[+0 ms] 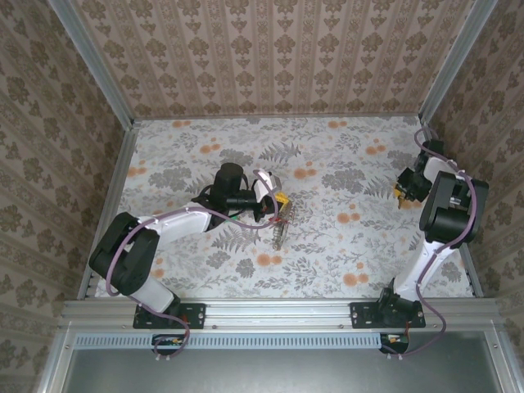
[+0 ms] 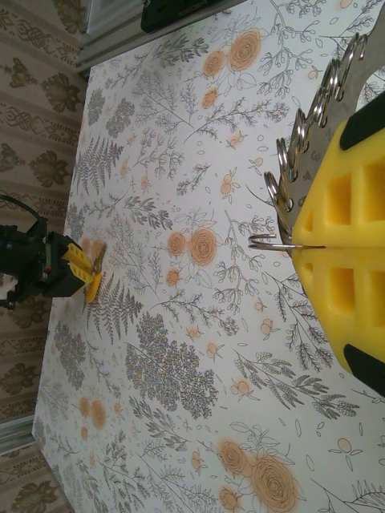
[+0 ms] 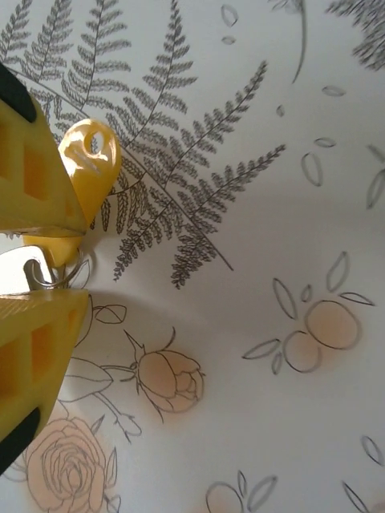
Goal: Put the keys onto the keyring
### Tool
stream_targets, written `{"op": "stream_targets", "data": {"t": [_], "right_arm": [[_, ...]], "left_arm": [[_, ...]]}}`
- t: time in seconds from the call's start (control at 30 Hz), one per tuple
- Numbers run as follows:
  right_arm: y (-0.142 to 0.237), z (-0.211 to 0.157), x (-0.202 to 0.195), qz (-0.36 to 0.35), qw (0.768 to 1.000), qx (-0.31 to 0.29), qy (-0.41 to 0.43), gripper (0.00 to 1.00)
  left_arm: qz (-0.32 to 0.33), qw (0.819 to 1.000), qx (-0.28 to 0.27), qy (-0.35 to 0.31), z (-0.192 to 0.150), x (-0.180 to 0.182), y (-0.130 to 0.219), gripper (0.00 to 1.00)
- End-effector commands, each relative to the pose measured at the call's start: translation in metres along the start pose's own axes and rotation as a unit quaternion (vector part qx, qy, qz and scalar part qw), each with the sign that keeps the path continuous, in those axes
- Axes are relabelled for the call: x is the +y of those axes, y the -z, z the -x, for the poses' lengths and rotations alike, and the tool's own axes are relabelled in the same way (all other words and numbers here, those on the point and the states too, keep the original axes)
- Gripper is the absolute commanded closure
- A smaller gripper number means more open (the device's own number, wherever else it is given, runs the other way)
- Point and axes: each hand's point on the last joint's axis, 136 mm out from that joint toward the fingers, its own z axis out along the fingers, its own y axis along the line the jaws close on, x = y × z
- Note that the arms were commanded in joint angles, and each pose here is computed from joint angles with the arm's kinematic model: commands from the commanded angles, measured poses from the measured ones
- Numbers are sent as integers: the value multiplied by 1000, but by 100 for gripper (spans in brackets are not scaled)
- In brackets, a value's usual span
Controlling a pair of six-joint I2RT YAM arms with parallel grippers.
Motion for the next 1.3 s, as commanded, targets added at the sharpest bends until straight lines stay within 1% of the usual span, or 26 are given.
{"op": "stream_targets", "data": {"t": [0.0, 0.23, 0.33, 0.43, 0.53, 0.7, 0.77, 0.83, 0.9, 1.0, 1.03, 1.07, 1.1, 1.13, 1.27], "right_arm": [[-4, -14, 1, 9, 999, 36, 13, 80], [-3, -38, 8, 9, 996, 70, 54, 83], [4, -61, 15, 5, 994, 82, 78, 83], [11, -100, 32, 4, 987, 106, 124, 83], [17, -146, 46, -17, 973, 136, 186, 82], [28, -217, 64, -42, 946, 159, 280, 81], [35, -235, 67, -43, 939, 160, 301, 81], [47, -243, 71, -39, 936, 141, 321, 80], [60, -246, 79, -9, 936, 120, 330, 78], [78, -234, 89, 28, 949, 62, 309, 68], [82, -231, 91, 38, 952, 47, 299, 65], [86, -229, 91, 46, 956, 34, 286, 65], [84, -231, 89, 47, 960, 33, 276, 65], [90, -231, 90, 63, 962, 26, 266, 64], [81, -250, 88, 89, 968, 56, 228, 64]], "left_arm": [[-11, 999, -24, -19, 20, 0, -1, 100], [-11, 999, -24, -19, 19, -2, 0, 100], [-10, 999, -25, -21, 20, -3, 1, 100], [-6, 999, -24, -22, 18, -4, 3, 100], [-3, 1000, -21, -23, 15, -5, 5, 100], [2, 1000, -17, -21, 10, -8, 9, 100], [2, 1000, -16, -21, 10, -10, 11, 100], [4, 1000, -14, -21, 8, -11, 12, 100], [6, 1000, -13, -23, 8, -12, 14, 100], [7, 1000, -13, -25, 9, -12, 14, 100], [7, 1000, -13, -25, 9, -12, 14, 100], [5, 1000, -13, -25, 10, -12, 14, 100], [5, 1000, -14, -26, 10, -12, 14, 100], [6, 1000, -13, -27, 11, -12, 14, 100], [6, 1000, -13, -26, 11, -12, 14, 100]]}}
